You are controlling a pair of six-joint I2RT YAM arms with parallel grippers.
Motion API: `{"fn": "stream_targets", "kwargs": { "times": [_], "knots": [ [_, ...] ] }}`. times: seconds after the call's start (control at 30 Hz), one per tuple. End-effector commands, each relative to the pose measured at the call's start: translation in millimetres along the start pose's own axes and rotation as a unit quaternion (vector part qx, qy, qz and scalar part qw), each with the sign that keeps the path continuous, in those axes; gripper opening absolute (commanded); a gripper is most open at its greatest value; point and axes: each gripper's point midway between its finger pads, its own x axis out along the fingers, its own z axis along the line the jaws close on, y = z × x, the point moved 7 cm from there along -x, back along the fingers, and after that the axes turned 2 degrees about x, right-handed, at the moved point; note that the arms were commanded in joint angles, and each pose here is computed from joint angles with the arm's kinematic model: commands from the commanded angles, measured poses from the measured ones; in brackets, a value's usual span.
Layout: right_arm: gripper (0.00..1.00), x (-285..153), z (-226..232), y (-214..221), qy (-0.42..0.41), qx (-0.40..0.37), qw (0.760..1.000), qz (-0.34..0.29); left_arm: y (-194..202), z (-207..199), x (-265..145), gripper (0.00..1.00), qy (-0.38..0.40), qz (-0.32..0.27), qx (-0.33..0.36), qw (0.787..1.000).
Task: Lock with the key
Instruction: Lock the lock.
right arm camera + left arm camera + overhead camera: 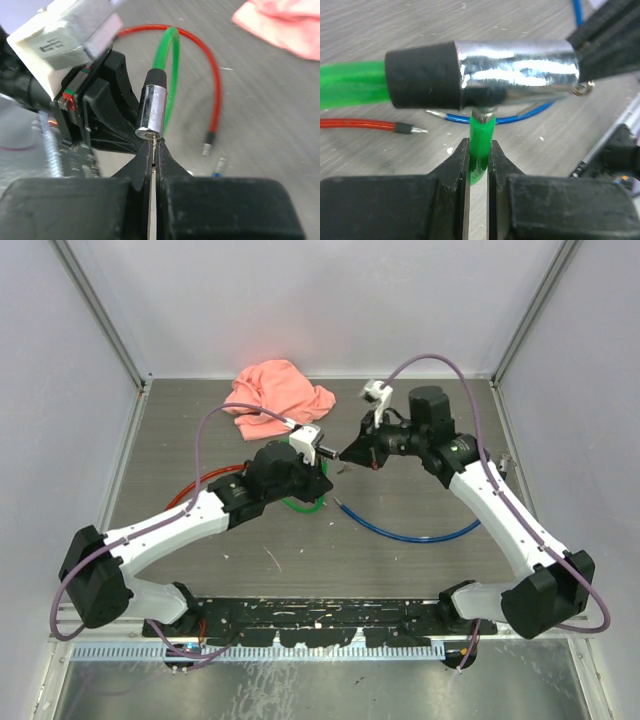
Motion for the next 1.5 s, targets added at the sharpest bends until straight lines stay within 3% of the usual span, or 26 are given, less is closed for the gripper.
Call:
{"fn": "stream_targets", "kwargs": {
  "times": [0.0, 0.1, 0.2, 0.3, 0.37, 0.47, 0.57, 0.63, 0.7, 0.83, 0.93, 1.1, 1.47],
  "knots": [
    [0.01, -34, 30, -14, -0.215, 0.143, 0.965, -0.051, -10, 8, -18, 0.00, 0.017, -0.018, -0.065, 0.998],
    [0.01, -34, 30, -13, -0.198, 0.130, 0.970, -0.053, -8, 13, -32, 0.00, -0.011, -0.018, -0.051, 0.998],
    [0.01, -24, 31, -10, -0.084, 0.026, 0.996, -0.009, -11, 19, -41, 0.00, -0.083, -0.028, -0.016, 0.996],
    [0.01, -12, 40, -6, -0.013, -0.071, 0.997, 0.018, -22, 15, -44, 0.00, -0.101, -0.041, -0.007, 0.994],
    [0.01, -9, 52, -6, -0.083, -0.057, 0.994, 0.029, -23, 21, -44, 0.00, -0.140, -0.029, 0.011, 0.990],
    [0.01, -13, 62, -15, -0.209, 0.046, 0.977, 0.019, -22, 31, -39, 0.00, -0.186, -0.007, 0.037, 0.982],
    [0.01, -12, 46, -24, -0.065, -0.036, 0.997, 0.006, -21, 34, -38, 0.00, -0.197, -0.003, 0.041, 0.980],
    [0.01, -16, 44, -24, -0.062, -0.037, 0.997, 0.006, -19, 35, -37, 0.00, -0.185, -0.004, 0.031, 0.982],
    [0.01, -18, 55, -19, -0.141, -0.014, 0.990, 0.003, -17, 35, -35, 0.00, -0.162, -0.009, 0.018, 0.987],
    [0.01, -20, 39, -10, -0.091, -0.020, 0.996, 0.003, -16, 24, -30, 0.00, -0.104, -0.017, 0.014, 0.994],
    [0.01, -23, 40, -9, -0.155, 0.039, 0.987, -0.014, -24, 9, -34, 0.22, -0.035, -0.073, -0.015, 0.997],
    [0.01, -28, 34, -13, -0.198, 0.076, 0.977, -0.035, -30, -4, -40, 0.36, 0.043, -0.123, -0.045, 0.990],
    [0.01, -28, 30, -7, -0.204, 0.085, 0.975, -0.035, -34, -8, -41, 0.40, 0.142, -0.174, -0.078, 0.971]
  ]
}}
